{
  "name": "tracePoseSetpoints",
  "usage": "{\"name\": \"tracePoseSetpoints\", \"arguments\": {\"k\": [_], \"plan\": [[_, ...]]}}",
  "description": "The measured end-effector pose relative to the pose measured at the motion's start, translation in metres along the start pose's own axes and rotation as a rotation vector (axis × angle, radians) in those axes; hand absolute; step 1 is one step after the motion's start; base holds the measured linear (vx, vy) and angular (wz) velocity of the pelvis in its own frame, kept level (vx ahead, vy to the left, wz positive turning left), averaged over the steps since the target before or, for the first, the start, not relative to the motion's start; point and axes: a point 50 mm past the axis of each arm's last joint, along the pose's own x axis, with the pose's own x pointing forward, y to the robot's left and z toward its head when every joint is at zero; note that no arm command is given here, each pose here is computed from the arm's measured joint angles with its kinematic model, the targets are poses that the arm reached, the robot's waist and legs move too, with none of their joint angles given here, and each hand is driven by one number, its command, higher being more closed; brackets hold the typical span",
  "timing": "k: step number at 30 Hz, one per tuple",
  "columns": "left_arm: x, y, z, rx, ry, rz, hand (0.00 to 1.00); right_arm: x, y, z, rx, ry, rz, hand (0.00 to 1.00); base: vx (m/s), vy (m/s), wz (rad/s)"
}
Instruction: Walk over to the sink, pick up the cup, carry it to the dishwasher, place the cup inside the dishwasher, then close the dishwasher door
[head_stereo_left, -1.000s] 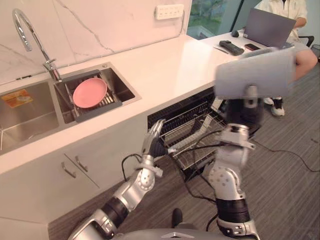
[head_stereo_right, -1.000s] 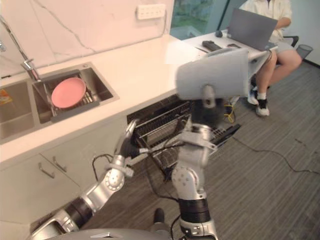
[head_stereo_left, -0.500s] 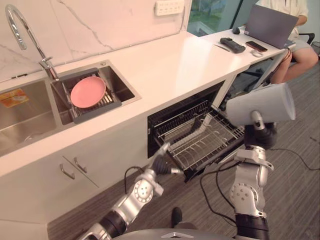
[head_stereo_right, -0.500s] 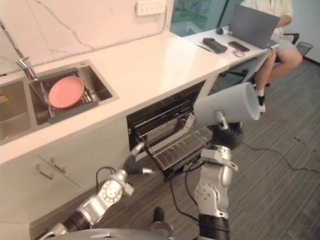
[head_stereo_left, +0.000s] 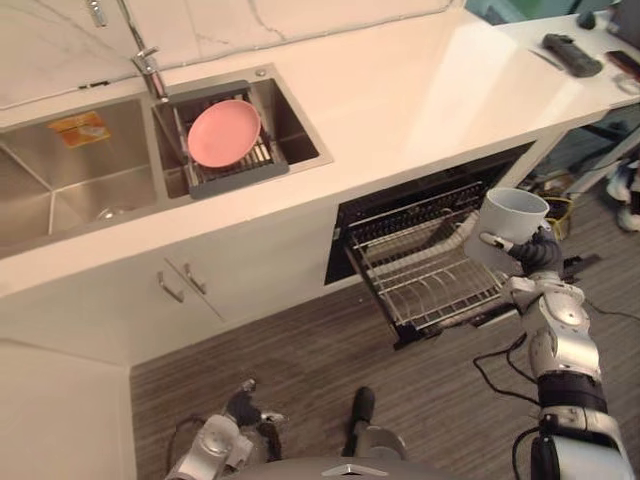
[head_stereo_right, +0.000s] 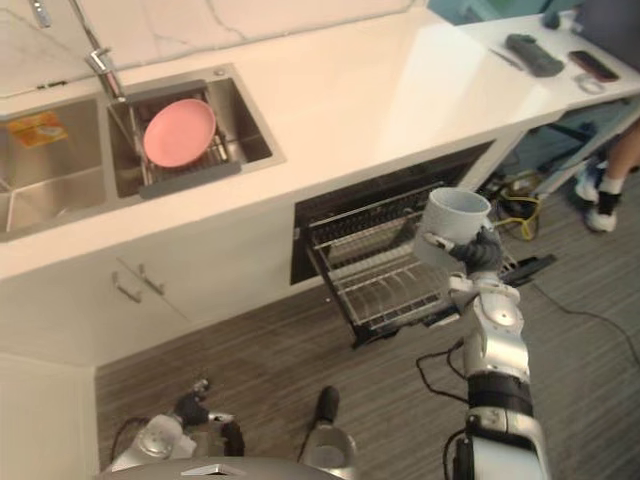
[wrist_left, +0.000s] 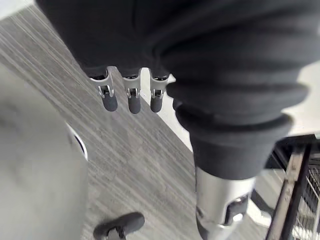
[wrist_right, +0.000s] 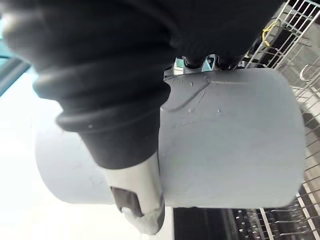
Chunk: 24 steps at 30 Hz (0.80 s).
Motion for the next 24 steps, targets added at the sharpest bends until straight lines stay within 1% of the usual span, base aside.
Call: {"name": "tracePoseSetpoints", "arguments": {"k": [3,5,8,9,11,13,18,21,24], "plan": [[-0.002,0.018,-0.003,0.001,-0.015,0.065,0.0,0.007,-0.02,0.003,-0.053,0.027,-0.051,1.0,-0.06,0.031,0.11],[-0.005,0.031,-0.009,0.049,-0.007,0.117,0.0,0.013,-0.033,0.012,-0.115,0.02,-0.084,1.0,-0.08,0.043,-0.04],[-0.011,0.035,-0.025,0.083,0.035,0.148,0.0,0.017,-0.043,0.018,-0.152,0.02,-0.112,1.0,-0.03,0.032,0.03],[-0.013,0.038,-0.028,0.113,0.044,0.161,0.0,0.021,-0.041,0.021,-0.155,0.019,-0.11,1.0,-0.01,0.019,0.1],[-0.013,0.038,-0.029,0.125,0.047,0.176,0.0,0.027,-0.037,0.028,-0.181,0.008,-0.092,1.0,-0.02,0.022,0.12],[-0.013,0.038,-0.027,0.139,0.038,0.201,0.0,0.034,-0.026,0.037,-0.223,-0.016,-0.05,1.0,-0.04,0.031,0.05],[-0.012,0.037,-0.02,0.14,0.004,0.226,0.0,0.05,-0.008,0.057,-0.26,-0.049,0.0,1.0,-0.03,0.039,0.04],[-0.012,0.038,-0.017,0.14,-0.011,0.233,0.0,0.056,-0.005,0.073,-0.307,-0.078,0.009,1.0,-0.04,0.041,0.09],[-0.011,0.036,-0.014,0.148,-0.027,0.228,0.0,0.061,-0.004,0.079,-0.306,-0.074,0.001,1.0,-0.04,0.038,0.1]]}}
